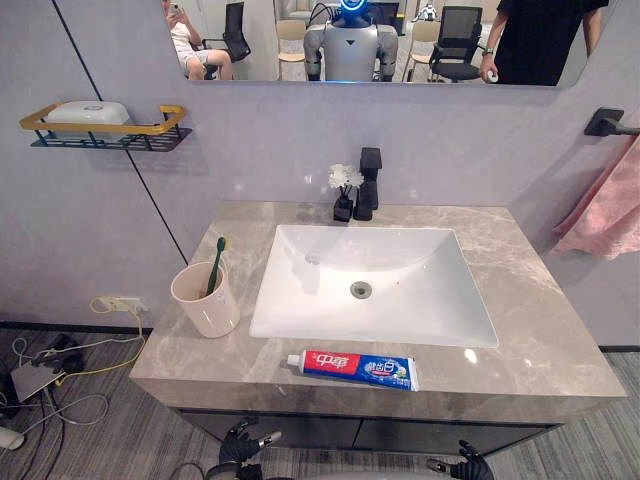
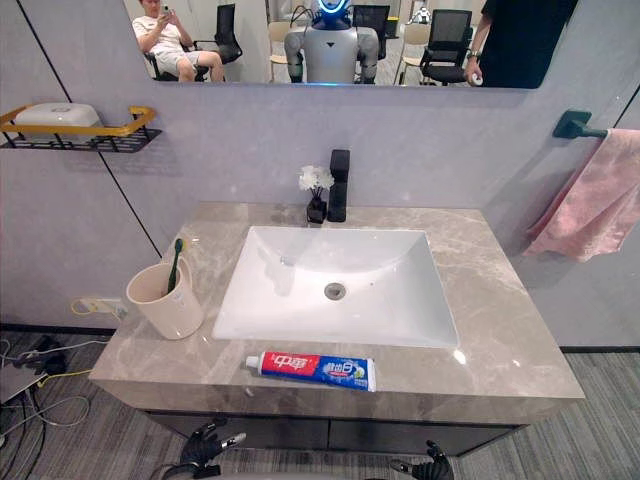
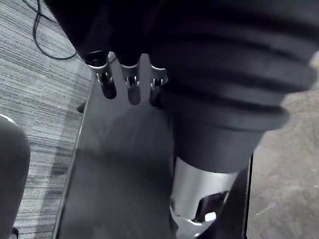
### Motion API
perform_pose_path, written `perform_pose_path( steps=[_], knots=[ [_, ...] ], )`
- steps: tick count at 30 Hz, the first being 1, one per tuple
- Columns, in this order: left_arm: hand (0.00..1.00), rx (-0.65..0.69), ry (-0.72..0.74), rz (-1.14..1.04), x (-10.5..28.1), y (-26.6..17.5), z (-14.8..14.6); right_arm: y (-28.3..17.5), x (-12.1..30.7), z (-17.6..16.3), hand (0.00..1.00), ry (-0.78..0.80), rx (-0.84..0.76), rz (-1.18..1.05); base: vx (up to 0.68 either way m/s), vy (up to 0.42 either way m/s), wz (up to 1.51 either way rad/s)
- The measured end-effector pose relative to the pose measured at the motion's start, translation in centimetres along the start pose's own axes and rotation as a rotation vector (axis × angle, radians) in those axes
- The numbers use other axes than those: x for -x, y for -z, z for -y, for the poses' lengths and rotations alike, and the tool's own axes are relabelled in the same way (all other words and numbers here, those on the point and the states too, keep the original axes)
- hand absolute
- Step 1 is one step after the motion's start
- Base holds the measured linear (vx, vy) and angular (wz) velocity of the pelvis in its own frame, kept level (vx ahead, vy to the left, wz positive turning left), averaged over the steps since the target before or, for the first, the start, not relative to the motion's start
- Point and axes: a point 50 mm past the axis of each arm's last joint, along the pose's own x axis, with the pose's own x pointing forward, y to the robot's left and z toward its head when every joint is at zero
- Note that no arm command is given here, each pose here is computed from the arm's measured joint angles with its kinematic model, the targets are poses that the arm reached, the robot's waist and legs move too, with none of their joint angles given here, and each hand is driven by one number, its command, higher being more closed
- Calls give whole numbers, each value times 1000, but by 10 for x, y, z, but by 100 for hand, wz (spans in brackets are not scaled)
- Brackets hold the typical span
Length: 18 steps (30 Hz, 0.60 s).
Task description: Organize washtable
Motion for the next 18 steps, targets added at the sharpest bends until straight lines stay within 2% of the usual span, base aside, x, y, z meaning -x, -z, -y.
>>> perform_pose_path(
  steps=[6,12,18],
  knots=[
    [0,-42,1,-31,-6,-2,3,6,-2,9,0,55,-141,-49,86,-27,10],
    [0,-10,-38,-56,-6,3,-8,-6,-7,10,0,60,-155,-24,59,-24,15],
    [0,65,-159,-58,-4,4,-44,-8,-8,18,0,85,-184,-22,-51,-25,10]
  ],
)
